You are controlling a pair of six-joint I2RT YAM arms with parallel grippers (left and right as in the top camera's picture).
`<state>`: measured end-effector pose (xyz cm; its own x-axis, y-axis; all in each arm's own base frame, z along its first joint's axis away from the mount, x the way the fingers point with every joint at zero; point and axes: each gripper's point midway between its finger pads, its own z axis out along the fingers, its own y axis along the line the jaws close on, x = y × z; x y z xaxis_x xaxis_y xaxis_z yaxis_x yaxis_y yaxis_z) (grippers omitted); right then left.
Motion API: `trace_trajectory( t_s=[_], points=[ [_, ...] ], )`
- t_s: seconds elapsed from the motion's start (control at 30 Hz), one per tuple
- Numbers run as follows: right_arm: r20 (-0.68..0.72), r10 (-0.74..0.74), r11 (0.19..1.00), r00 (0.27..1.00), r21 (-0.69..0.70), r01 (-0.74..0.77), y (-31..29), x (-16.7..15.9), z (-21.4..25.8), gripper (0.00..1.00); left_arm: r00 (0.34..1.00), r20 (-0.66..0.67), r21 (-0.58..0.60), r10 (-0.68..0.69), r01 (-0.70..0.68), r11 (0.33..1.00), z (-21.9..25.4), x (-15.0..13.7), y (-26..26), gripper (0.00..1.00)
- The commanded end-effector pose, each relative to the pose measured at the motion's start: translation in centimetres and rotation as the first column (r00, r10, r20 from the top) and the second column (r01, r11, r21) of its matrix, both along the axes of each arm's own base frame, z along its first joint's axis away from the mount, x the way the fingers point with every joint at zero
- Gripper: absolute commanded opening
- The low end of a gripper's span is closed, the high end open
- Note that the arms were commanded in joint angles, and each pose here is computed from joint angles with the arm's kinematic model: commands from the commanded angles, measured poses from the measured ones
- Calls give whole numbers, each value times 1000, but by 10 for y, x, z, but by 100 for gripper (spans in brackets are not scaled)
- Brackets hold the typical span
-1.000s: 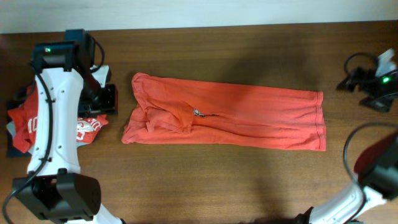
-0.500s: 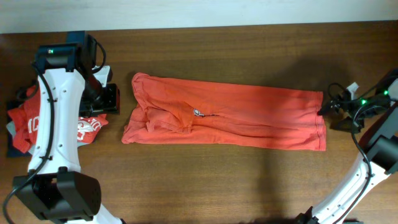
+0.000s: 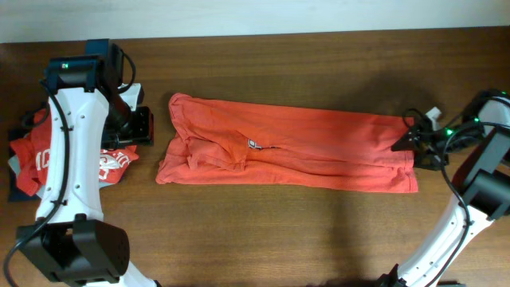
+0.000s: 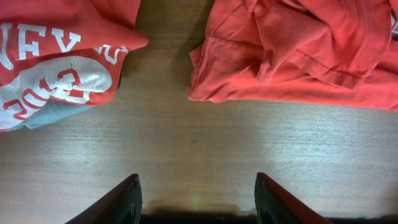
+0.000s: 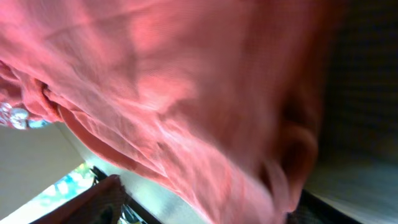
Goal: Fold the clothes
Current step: 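Reach the right gripper to the shirt's right end, then grasp the strip's right end and fold it leftward with the right gripper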
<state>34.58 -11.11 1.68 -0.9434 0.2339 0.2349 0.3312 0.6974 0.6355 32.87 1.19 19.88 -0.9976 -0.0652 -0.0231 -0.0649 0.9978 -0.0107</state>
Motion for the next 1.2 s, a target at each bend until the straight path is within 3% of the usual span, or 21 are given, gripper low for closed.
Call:
trace_trajectory(
  t_s=[0.0,0.17,0.37,0.6,0.77,0.97,1.17],
  points=[
    [-99,125,991,987,-42,-130,17,-16,-36,74,1000,13,7,5,-6,1000,2,0,1,58],
    [-134,111,990,985,-69,-121,16,-17,-38,57,1000,13,7,5,-6,1000,2,1,1,58],
    [-166,-9,995,986,-98,-8,-1,-13,-35,33,1000,16,7,6,-6,1000,2,1,1,58],
    [-140,-103,985,985,-152,81,-21,-5,4,4,1000,17,7,6,-6,1000,2,2,1,58],
    [-145,-190,910,971,-397,119,-56,-8,37,4,1000,17,7,6,-6,1000,2,2,1,58],
    [-17,-137,890,990,-441,115,-35,12,83,4,1000,31,8,5,-6,1000,2,5,2,58],
    [-22,61,879,998,-472,-64,41,33,88,4,999,32,8,6,-6,1000,2,5,2,58]
  ],
)
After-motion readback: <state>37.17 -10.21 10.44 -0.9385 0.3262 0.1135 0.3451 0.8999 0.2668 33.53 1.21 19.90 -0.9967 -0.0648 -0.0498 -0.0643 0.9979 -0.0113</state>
